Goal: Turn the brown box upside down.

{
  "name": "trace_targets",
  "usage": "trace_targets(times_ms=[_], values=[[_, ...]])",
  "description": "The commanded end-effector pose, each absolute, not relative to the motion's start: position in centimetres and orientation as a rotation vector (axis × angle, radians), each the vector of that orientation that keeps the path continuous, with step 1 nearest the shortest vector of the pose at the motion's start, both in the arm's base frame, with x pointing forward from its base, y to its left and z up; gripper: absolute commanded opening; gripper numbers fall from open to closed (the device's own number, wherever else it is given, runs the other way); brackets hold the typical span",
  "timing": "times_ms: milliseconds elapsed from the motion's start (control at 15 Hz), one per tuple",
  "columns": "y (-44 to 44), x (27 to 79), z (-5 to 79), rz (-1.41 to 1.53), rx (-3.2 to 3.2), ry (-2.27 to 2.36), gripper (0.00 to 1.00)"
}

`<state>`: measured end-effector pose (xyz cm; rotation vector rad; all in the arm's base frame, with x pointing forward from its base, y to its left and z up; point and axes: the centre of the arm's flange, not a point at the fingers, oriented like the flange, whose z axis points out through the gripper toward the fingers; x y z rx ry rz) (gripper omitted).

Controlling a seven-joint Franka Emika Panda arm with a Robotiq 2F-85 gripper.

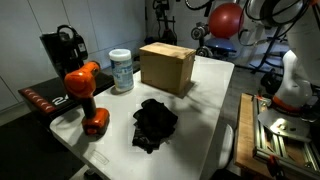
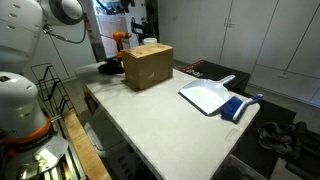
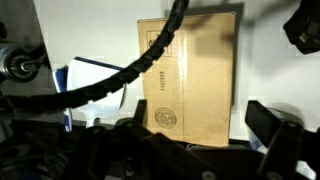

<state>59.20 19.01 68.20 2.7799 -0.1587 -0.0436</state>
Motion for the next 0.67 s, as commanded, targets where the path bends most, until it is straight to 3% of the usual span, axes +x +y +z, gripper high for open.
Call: trace_targets(times_ms=[0, 67, 133, 600], values=[[15.8, 53.0, 65.0, -0.045, 2.687, -0.132, 1.0], [15.6, 52.9, 65.2, -0.038, 2.668, -0.127, 1.0], [18.0, 58.7, 69.2, -0.03, 2.715, -0.147, 1.0], [17.8, 58.6, 69.7, -0.021, 2.694, -0.141, 1.0]])
